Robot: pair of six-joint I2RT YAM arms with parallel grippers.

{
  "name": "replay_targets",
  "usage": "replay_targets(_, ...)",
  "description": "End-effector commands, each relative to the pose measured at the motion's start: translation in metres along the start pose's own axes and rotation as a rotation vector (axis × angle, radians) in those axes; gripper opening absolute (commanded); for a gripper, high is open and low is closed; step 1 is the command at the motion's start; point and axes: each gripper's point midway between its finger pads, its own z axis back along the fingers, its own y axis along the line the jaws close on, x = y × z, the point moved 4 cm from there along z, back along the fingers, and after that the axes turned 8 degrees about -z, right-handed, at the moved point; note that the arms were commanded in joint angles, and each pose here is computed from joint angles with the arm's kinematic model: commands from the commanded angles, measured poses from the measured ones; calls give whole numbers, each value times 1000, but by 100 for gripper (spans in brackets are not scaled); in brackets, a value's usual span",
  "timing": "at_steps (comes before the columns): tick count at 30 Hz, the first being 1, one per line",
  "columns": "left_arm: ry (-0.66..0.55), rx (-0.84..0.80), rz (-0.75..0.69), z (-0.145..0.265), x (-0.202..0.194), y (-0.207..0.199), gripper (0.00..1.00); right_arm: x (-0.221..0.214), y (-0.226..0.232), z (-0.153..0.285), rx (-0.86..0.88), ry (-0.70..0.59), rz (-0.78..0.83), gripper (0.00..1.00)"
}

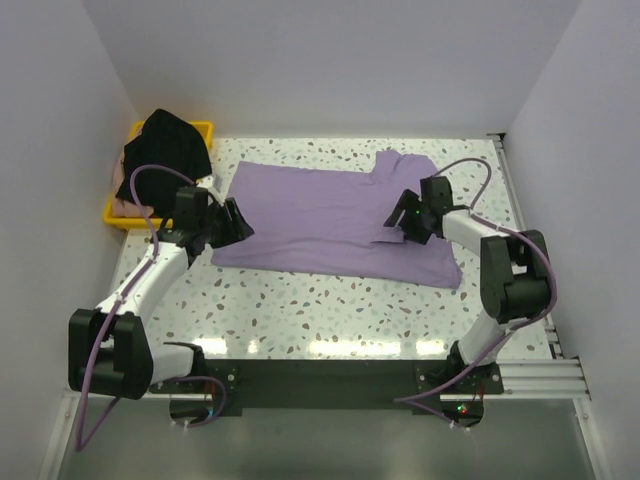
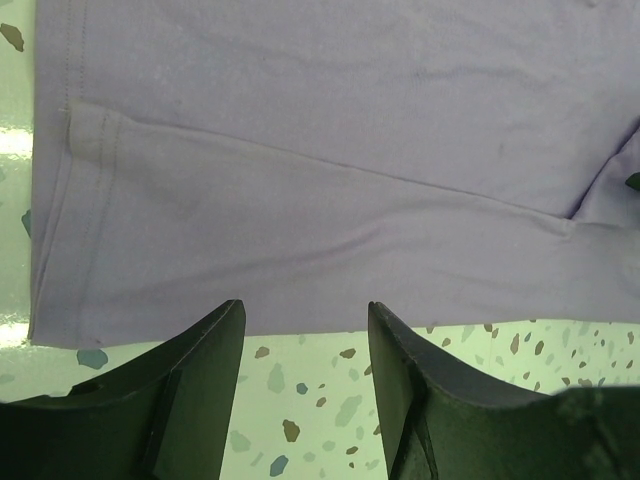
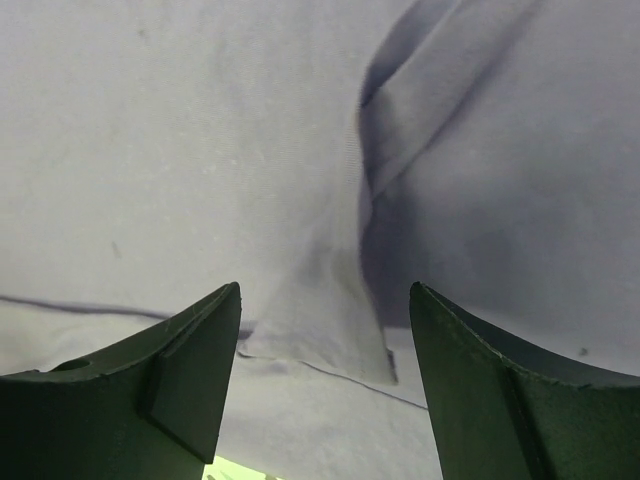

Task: Fold and stack the t-shirts
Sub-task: Fold the tshirt

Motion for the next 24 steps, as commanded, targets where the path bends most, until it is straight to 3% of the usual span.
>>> replay_targets(1, -46, -35, -39, 0, 8, -6, 57, 10, 31, -4, 121, -15, -15, 72)
replay_targets(13, -45, -14, -42, 0, 8, -3, 57, 36, 81, -22, 247, 34, -68, 72)
replay_targets(21, -34, 3, -8, -6, 8, -1, 58, 39, 86, -23, 251, 45, -64, 72)
replay_targets(24, -45, 2, 36, -10, 20, -5, 58, 44, 80, -10, 213, -6, -42, 72)
